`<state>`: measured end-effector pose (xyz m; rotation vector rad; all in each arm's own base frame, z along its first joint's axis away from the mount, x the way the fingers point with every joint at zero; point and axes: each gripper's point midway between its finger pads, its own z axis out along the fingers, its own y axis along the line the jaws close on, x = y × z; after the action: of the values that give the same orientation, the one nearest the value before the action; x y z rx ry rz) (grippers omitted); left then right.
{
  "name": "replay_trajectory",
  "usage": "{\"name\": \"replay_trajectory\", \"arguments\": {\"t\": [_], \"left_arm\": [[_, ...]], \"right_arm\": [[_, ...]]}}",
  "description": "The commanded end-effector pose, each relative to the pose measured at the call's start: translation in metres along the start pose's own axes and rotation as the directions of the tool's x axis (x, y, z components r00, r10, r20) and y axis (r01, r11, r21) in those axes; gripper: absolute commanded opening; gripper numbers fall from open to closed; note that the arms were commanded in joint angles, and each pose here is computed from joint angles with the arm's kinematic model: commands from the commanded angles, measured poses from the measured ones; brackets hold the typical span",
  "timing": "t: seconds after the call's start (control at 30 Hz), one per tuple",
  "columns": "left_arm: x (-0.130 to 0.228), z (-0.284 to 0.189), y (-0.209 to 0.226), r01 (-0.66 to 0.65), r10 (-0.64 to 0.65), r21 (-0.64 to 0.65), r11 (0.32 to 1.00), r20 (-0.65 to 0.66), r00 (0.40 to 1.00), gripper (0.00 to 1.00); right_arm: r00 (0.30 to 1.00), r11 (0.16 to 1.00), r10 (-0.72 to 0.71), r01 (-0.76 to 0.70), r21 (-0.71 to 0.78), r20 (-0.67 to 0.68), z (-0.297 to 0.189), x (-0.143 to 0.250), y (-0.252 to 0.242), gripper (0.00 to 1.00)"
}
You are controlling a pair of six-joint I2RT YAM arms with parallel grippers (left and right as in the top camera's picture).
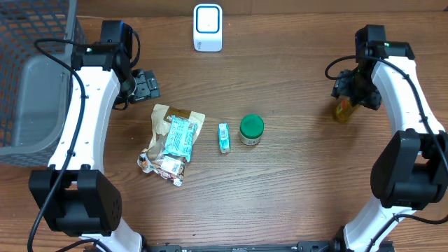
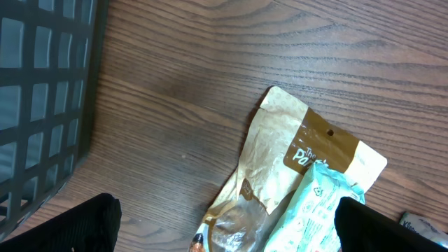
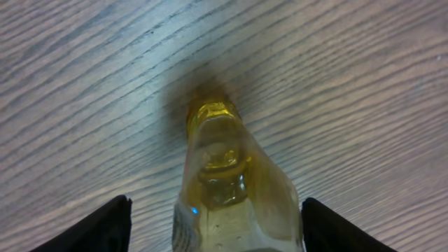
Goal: Scan the item barcode
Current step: 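Release the bottle and move the right gripper left over the jar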
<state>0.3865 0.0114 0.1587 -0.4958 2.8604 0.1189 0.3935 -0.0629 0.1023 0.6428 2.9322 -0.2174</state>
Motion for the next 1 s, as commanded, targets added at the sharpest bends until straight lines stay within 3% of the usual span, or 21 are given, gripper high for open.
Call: {"name": "replay_trajectory", "arguments": {"t": [0.0,0.2,0.3,0.43,0.6,0.83,0.97], "left_arm": [[-0.004,-0.004,-0.002,-0.016,0.016,-0.005,1.0,0.02,1.0,1.0],[-0.004,-0.004,-0.002,-0.016,0.016,-0.005,1.0,0.019,1.0,1.0],[-0.004,-0.004,-0.002,-0.016,0.016,-0.005,1.0,0.019,1.0,1.0],[-0.004,-0.004,-0.002,-0.016,0.016,-0.005,1.0,0.019,1.0,1.0],[-0.004,-0.004,-0.002,-0.016,0.016,-0.005,1.0,0.019,1.0,1.0],[-0.004,-0.004,-0.002,-0.016,0.016,-0.005,1.0,0.019,1.0,0.99],[-0.004,-0.004,-0.002,-0.016,0.016,-0.005,1.0,0.019,1.0,1.0]], "right_arm": [[1.0,1.0,0.005,-0.004,-0.005,0.01,-0.005,0.0,0.0,0.81],[0.999,1.0,0.009,-0.008,-0.01,0.035,-0.03,-0.008,-0.003,0.96],[0.997,0.999,0.01,-0.007,-0.045,0.079,-0.064,-0.016,0.001,0.98],[0.998,0.973,-0.032,0.044,-0.227,0.054,-0.107,-0.001,0.039,0.98],[0.991,0.905,-0.131,0.106,-0.412,-0.033,-0.12,0.034,0.091,0.98],[0.97,0.898,-0.221,0.165,-0.407,-0.096,-0.117,0.084,0.142,0.98],[0.977,0.94,-0.198,0.167,-0.297,-0.078,-0.109,0.101,0.156,1.0]]}}
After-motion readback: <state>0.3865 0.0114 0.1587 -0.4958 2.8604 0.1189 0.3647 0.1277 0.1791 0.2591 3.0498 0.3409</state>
